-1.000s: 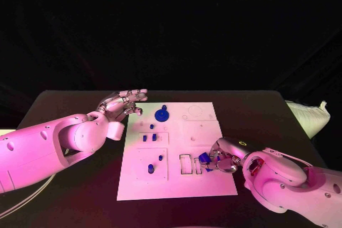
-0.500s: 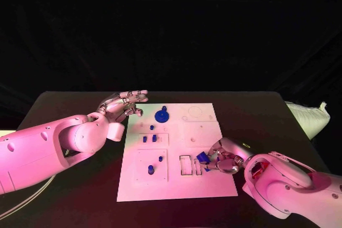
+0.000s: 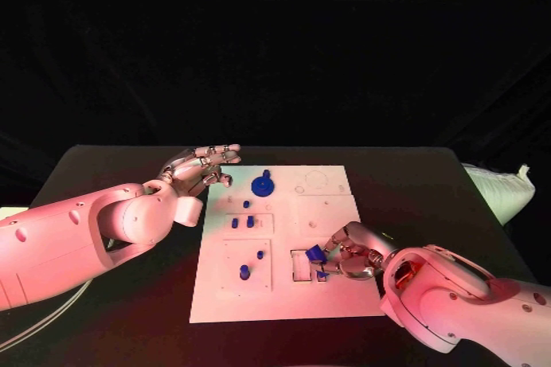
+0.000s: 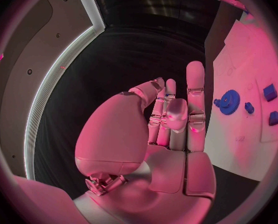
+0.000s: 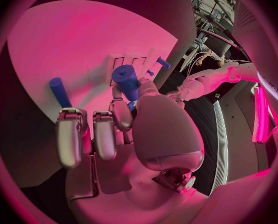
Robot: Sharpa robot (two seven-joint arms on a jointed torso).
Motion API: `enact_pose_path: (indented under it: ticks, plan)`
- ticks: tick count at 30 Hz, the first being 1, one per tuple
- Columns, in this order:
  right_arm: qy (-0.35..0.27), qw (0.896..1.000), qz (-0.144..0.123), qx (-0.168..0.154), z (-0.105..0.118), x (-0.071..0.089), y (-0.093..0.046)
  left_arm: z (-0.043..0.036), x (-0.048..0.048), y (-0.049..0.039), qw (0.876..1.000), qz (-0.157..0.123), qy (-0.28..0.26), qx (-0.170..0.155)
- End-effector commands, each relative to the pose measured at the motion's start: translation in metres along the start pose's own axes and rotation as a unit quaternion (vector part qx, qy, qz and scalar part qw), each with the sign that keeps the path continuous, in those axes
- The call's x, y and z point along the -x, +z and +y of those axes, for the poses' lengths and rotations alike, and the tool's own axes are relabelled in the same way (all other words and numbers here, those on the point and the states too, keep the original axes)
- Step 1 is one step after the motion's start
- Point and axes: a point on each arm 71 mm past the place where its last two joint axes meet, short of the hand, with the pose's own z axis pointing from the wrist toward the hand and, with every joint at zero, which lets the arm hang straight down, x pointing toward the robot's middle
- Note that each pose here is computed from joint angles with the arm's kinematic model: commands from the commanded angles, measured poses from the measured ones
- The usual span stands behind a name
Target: Assemble the parts on the task board
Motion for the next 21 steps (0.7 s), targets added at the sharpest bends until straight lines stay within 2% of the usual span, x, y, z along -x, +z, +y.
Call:
enact_pose_path:
  ticks: [1,21]
  plan:
    - [0.003,1.000,0.024,-0.009,0.002,-0.006,0.002,-0.0003,-0.0030,0.0002,1.000,0.010,-0.005,-0.002]
    - [-0.021,0.999,0.036,-0.006,0.012,-0.014,0.007,-0.0003,-0.0032,-0.0002,1.000,0.011,-0.006,-0.001]
